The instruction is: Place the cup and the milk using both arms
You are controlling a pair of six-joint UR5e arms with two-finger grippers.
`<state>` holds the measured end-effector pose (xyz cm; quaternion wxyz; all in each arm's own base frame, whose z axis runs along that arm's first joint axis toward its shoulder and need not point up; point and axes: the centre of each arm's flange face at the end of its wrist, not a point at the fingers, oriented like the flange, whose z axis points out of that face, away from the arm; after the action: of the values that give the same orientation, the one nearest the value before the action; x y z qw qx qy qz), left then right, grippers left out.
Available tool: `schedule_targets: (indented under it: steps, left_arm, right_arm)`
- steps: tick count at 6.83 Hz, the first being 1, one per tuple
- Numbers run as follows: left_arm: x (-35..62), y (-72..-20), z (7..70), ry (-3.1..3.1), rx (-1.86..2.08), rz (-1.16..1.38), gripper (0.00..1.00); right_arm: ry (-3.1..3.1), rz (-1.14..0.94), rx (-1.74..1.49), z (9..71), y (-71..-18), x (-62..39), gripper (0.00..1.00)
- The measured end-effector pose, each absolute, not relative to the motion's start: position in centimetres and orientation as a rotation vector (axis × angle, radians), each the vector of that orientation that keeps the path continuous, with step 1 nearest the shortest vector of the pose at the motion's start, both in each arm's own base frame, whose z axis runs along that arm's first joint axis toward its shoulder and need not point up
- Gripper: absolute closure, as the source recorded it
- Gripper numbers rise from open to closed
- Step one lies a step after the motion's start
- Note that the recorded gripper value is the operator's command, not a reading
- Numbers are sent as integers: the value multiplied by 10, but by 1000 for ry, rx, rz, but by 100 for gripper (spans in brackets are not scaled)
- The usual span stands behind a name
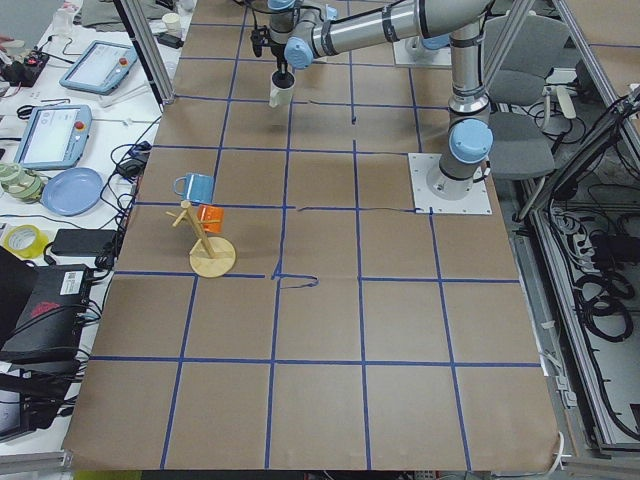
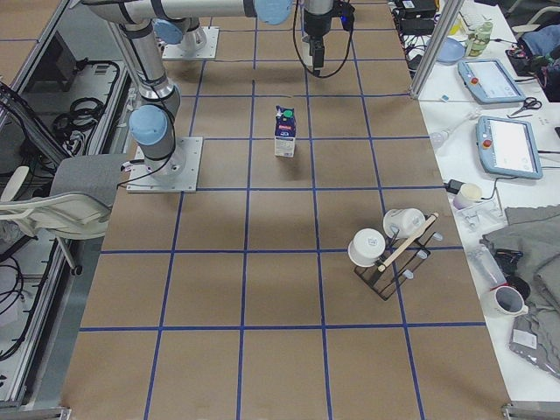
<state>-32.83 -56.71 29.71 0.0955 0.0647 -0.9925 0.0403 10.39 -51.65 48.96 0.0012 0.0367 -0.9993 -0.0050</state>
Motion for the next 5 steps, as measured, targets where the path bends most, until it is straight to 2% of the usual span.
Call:
schedule_targets:
  steps: [2,3,4,5]
  left_arm:
    - [-368,-575,272,-2969,199,123,99]
    - [-378,-576,257,-2981,198,103,95]
    - [-381,-577,247,-3000,189,96,81]
    - [-381,-578,243,-3025,175,105,2]
  right_arm:
    - [-3133,-129,168,454,-501,102,0]
    - [-3133,-182,166,436,-497,98,0]
    - [-3136,-239,150,416,-492,92,0]
    - [-3135,-284,131,393,-489,86,0]
